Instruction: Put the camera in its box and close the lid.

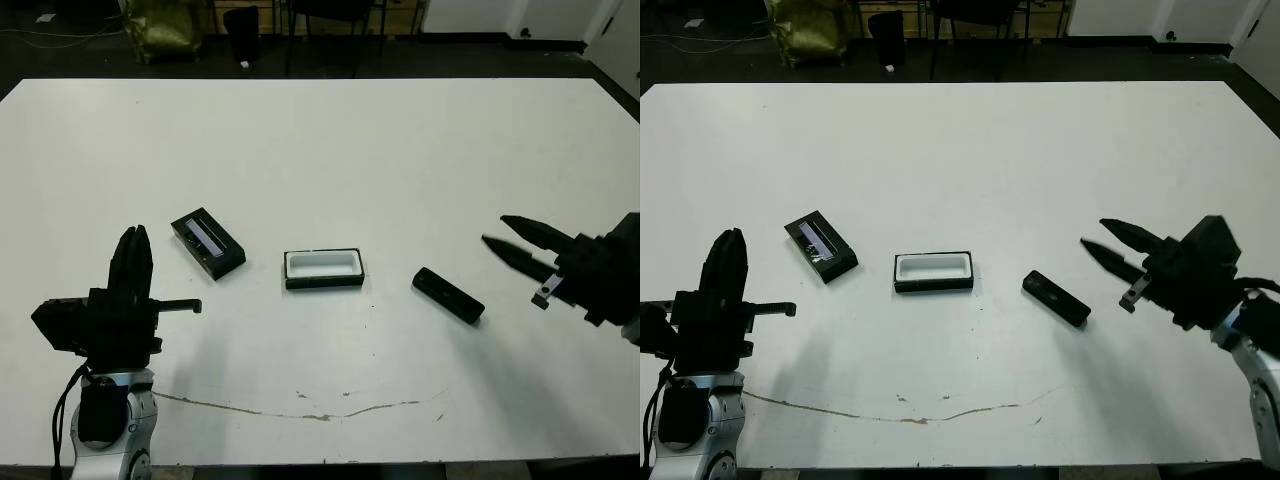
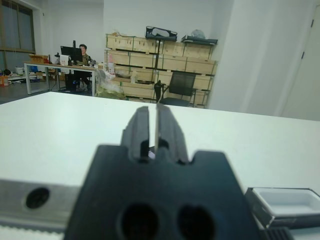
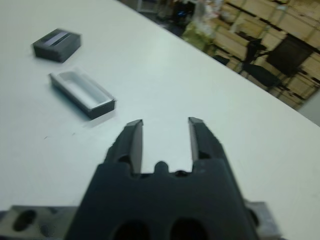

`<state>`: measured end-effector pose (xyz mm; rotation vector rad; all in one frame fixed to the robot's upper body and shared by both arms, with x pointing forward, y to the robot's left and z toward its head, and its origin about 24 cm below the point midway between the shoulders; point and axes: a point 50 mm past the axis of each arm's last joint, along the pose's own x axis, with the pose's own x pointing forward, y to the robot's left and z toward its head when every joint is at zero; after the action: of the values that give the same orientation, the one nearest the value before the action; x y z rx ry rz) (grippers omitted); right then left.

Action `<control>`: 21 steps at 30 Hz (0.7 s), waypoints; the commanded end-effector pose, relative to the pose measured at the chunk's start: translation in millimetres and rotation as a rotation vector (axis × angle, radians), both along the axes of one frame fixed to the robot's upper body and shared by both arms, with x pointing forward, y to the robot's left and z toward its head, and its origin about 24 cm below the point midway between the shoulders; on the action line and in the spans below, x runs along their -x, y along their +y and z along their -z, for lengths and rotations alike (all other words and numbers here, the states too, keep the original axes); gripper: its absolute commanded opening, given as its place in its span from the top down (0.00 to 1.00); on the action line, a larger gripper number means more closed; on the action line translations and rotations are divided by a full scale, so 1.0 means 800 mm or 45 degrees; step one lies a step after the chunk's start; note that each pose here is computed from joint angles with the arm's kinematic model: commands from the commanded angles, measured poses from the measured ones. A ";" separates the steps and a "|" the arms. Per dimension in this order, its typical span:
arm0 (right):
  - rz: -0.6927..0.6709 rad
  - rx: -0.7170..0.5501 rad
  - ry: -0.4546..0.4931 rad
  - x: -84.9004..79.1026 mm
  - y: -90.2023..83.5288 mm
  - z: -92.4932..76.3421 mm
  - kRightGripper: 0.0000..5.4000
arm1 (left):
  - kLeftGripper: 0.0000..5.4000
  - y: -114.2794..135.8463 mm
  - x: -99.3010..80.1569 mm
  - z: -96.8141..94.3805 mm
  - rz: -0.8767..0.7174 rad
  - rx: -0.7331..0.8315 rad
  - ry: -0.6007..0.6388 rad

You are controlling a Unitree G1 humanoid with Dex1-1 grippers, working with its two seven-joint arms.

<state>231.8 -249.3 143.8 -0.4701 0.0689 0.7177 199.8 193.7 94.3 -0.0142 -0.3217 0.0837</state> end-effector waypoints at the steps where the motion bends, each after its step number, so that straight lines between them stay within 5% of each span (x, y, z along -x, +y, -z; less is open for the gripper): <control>1: -0.044 0.089 0.069 0.005 0.000 0.001 0.53 | 1.00 0.003 0.002 0.006 -0.004 -0.010 0.043; 5: -0.156 0.129 0.015 0.003 -0.002 0.006 0.36 | 1.00 0.003 0.002 0.006 -0.001 -0.003 0.047; 14: -0.119 0.118 0.097 -0.002 -0.007 0.012 0.00 | 1.00 0.003 0.002 0.006 -0.011 -0.006 0.052; 21: -0.040 0.053 0.282 -0.003 -0.006 0.019 0.00 | 1.00 0.004 0.002 0.008 -0.006 -0.020 0.038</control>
<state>233.9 -252.7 131.8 -0.4519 0.2469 0.7993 199.9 194.1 94.4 -0.0113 -0.3245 0.0813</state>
